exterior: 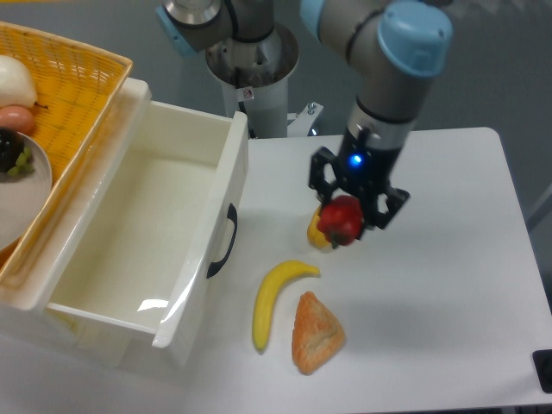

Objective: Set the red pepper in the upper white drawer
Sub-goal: 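Carry the red pepper over the open white drawer, then lower the red pepper into the drawer bottom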

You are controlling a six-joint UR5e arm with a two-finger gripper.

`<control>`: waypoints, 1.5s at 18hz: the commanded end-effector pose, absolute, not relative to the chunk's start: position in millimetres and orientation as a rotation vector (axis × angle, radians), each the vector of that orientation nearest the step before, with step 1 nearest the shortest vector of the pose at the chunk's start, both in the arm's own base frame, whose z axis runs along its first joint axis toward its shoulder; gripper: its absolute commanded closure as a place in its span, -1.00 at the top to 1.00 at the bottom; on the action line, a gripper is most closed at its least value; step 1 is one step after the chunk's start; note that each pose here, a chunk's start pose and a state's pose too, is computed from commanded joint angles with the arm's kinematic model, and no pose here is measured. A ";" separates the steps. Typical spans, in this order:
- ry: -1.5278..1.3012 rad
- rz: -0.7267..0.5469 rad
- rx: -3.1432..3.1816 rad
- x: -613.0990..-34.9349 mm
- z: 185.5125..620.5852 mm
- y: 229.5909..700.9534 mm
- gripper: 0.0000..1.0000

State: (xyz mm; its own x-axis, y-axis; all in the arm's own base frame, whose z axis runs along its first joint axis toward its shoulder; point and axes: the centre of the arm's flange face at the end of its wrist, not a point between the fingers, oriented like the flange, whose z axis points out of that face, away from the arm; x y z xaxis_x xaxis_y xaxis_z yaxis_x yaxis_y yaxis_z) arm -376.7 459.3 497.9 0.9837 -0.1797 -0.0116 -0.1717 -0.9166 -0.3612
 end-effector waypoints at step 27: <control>0.870 -0.125 -2.707 -177.5 466.9 525.6 -0.87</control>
